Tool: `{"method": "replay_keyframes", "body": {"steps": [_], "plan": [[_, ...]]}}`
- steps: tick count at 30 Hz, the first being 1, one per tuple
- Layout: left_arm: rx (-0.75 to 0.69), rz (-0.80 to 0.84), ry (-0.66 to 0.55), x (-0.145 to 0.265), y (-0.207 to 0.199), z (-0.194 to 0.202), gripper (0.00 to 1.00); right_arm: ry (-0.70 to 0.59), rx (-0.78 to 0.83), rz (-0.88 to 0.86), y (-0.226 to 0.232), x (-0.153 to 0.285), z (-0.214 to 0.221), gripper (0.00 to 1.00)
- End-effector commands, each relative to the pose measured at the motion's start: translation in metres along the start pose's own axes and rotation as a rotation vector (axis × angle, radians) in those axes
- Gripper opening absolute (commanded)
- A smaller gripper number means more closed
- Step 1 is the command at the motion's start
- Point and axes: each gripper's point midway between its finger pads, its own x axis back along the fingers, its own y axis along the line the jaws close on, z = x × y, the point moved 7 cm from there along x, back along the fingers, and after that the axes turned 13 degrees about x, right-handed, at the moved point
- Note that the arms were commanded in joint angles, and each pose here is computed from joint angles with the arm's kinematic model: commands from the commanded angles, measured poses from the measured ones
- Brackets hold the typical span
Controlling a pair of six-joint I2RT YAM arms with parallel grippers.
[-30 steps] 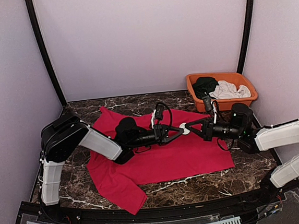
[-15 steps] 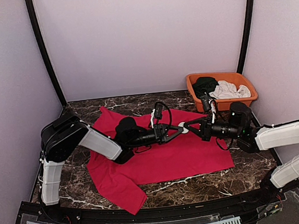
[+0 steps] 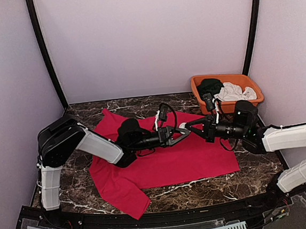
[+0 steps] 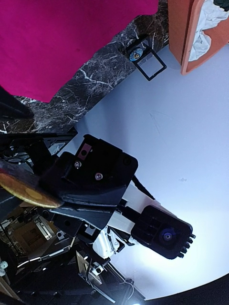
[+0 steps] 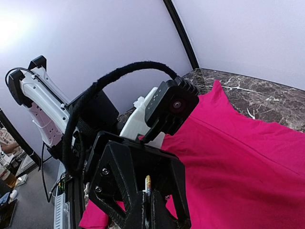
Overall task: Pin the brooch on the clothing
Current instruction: Open the brooch at the center of the board.
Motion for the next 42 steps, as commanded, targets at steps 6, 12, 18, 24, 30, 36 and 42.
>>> {"method": "replay_keyframes", "body": {"steps": [6,12,18,24,30,36,42], "plan": [[-0.105,0.034,-0.056,0.022,-0.039,-0.022,0.56,-0.022,0.014,-0.046,0.006,0.004,-0.010,0.00],[-0.109,0.011,-0.067,0.030,-0.036,-0.023,0.71,-0.044,0.014,-0.052,0.009,0.014,-0.017,0.00],[-0.131,-0.003,-0.084,0.036,-0.037,-0.024,0.85,-0.040,0.000,-0.060,0.009,0.016,-0.019,0.00],[-0.159,-0.021,-0.095,0.048,-0.041,-0.027,0.99,-0.041,-0.003,-0.038,0.009,0.019,-0.022,0.00],[-0.197,-0.049,-0.093,0.061,-0.049,-0.030,0.99,-0.019,-0.033,-0.020,0.006,0.017,-0.022,0.00],[-0.206,-0.083,-0.049,0.056,-0.047,-0.029,0.99,-0.024,-0.050,-0.001,0.005,0.019,-0.021,0.00],[-0.191,-0.120,0.050,0.034,-0.037,-0.017,0.99,-0.021,-0.051,-0.004,0.005,0.018,-0.020,0.00]]}}
